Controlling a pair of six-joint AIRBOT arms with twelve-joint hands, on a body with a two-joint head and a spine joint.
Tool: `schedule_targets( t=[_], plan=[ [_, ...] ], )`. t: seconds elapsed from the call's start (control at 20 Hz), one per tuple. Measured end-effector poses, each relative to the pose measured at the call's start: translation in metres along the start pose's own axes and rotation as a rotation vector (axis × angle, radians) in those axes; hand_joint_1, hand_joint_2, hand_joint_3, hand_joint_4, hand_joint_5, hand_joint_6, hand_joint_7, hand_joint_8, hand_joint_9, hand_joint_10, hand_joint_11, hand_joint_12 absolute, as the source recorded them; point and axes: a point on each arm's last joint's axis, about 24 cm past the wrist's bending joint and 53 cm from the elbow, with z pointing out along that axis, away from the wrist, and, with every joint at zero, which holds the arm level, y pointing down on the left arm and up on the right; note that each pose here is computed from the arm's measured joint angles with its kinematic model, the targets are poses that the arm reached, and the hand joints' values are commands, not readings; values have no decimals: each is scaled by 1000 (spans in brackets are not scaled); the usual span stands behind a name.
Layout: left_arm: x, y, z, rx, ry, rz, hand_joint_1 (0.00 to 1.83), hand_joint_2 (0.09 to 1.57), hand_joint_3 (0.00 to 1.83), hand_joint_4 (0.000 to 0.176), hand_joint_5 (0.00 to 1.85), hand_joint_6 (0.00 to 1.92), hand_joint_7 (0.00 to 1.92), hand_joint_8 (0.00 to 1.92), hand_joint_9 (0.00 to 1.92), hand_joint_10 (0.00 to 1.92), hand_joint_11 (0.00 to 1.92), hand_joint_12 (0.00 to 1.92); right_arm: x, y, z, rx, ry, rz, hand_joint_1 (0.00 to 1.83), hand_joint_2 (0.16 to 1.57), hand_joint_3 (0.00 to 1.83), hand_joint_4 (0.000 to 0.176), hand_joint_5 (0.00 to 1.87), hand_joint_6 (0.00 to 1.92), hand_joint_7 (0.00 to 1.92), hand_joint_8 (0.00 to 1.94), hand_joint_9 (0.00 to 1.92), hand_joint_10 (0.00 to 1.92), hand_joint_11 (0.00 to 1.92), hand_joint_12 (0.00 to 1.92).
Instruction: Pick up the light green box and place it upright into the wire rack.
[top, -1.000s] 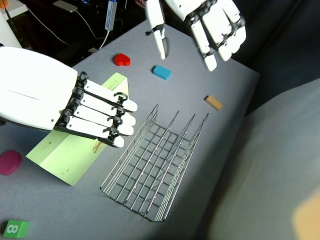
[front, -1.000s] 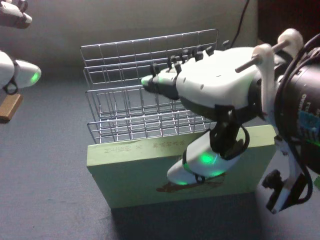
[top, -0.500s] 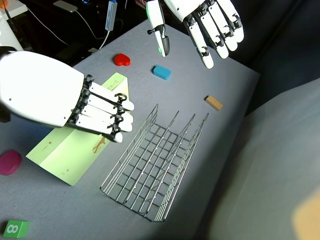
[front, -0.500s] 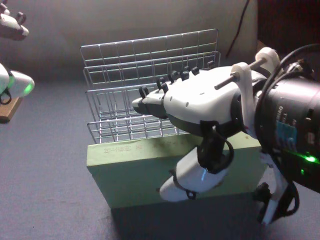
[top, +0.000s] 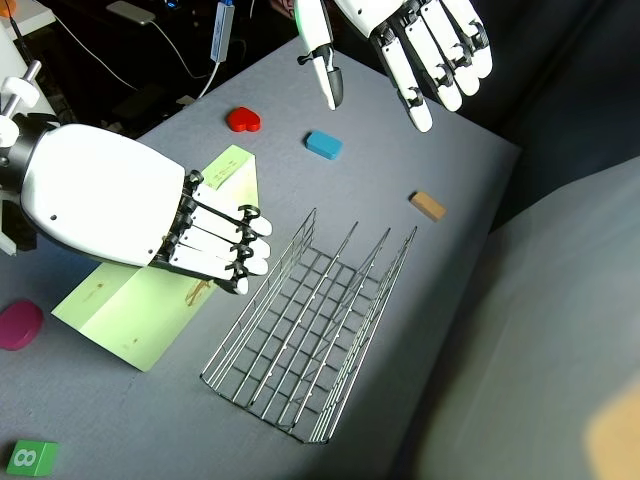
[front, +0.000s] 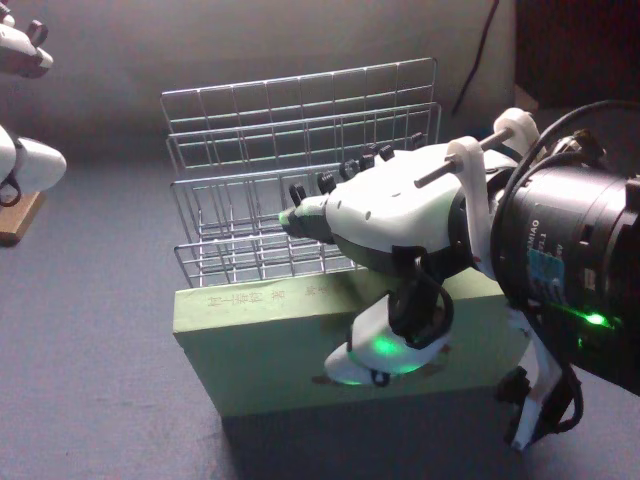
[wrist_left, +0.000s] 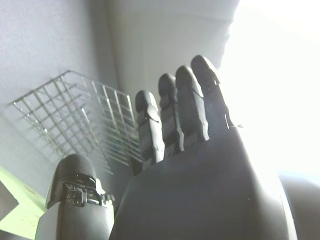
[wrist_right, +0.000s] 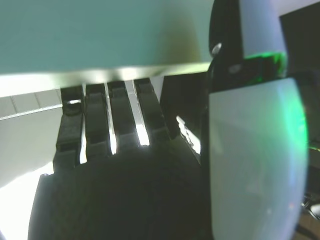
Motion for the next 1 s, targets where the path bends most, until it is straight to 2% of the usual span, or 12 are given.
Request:
schedule_targets(
  t=[0.1, 0.15, 0.2, 0.25, 0.3, 0.35, 0.4, 0.45, 0.5, 0.6, 0.85, 1.0],
  plan=[
    [0, 0, 0, 0, 0, -2, 62, 1213, 7, 88, 338, 1, 266, 0, 191, 0, 0, 541, 1, 0, 0, 0, 1, -1, 992, 985, 4, 0, 477, 19, 564, 13, 480, 33, 128, 1183],
    [0, 0, 0, -2, 1, -1, 62, 1214, 7, 88, 340, 1, 266, 0, 191, 0, 0, 540, 1, 0, 0, 0, 0, -3, 1020, 1027, 4, 0, 625, 20, 711, 13, 633, 43, 240, 1194],
    [0, 1, 0, -4, 0, -3, 62, 1214, 7, 88, 340, 1, 266, 0, 191, 0, 0, 540, 1, 0, 0, 0, 0, -3, 1020, 1027, 4, 0, 625, 20, 711, 13, 633, 43, 240, 1194],
    [-1, 2, 0, -8, 0, -6, 61, 1215, 6, 88, 340, 1, 266, 0, 193, 1, 0, 541, 1, 0, 0, 0, 0, -4, 1051, 1079, 10, 0, 782, 47, 849, 38, 826, 104, 409, 1230],
    [-1, 2, 0, -8, -2, -4, 61, 1215, 6, 88, 340, 1, 266, 0, 193, 1, 0, 541, 1, 0, 0, 0, 0, -5, 1051, 1079, 10, 0, 782, 47, 849, 38, 826, 104, 409, 1230],
    [-1, 2, 0, -8, -2, -3, 64, 1215, 5, 88, 337, 0, 263, 0, 196, 2, 0, 543, 1, 0, 0, 0, 0, -5, 1171, 1141, 4, 0, 863, 891, 930, 896, 923, 254, 521, 1318],
    [-1, 2, 0, -8, 0, -6, 65, 1215, 5, 88, 337, 0, 263, 0, 197, 2, 0, 543, 1, 0, 0, 0, 0, -6, 1180, 1178, 0, 12, 832, 1112, 896, 1137, 874, 569, 569, 1380],
    [-1, 2, 0, -8, 0, -7, 67, 1215, 3, 88, 337, 0, 263, 0, 197, 2, 0, 531, 1, 0, 0, 0, 0, -7, 1325, 1154, 7, 0, 826, 1111, 914, 1123, 846, 1182, 645, 1422],
    [-1, 2, 0, -8, -1, -6, 66, 1215, 3, 88, 336, 0, 262, 0, 196, 1, 0, 527, 1, 0, 0, 0, 0, -9, 1355, 1152, 7, 0, 825, 1072, 913, 1151, 847, 1323, 707, 1455],
    [-2, 2, -1, -10, -2, -11, 66, 1216, 3, 88, 336, 0, 262, 0, 196, 1, 0, 524, 1, 0, 0, -1, 1, -9, 1361, 1163, 1, 0, 813, 1043, 896, 1207, 835, 1389, 784, 1485],
    [0, 5, -1, -21, 6, -11, 65, 1227, 6, 88, 342, 5, 252, 0, 187, 0, 0, 519, -10, 7, -7, -12, -7, 14, 1359, 1170, 1, 0, 806, 1047, 889, 1226, 807, 1426, 754, 1493],
    [1, 6, -1, -25, 9, -12, 68, 1229, 5, 87, 344, 5, 255, 1, 179, 0, 0, 517, -47, 28, -19, -66, -81, 9, 1358, 1174, 1, 0, 781, 1074, 887, 1205, 817, 1435, 749, 1503]
  ],
)
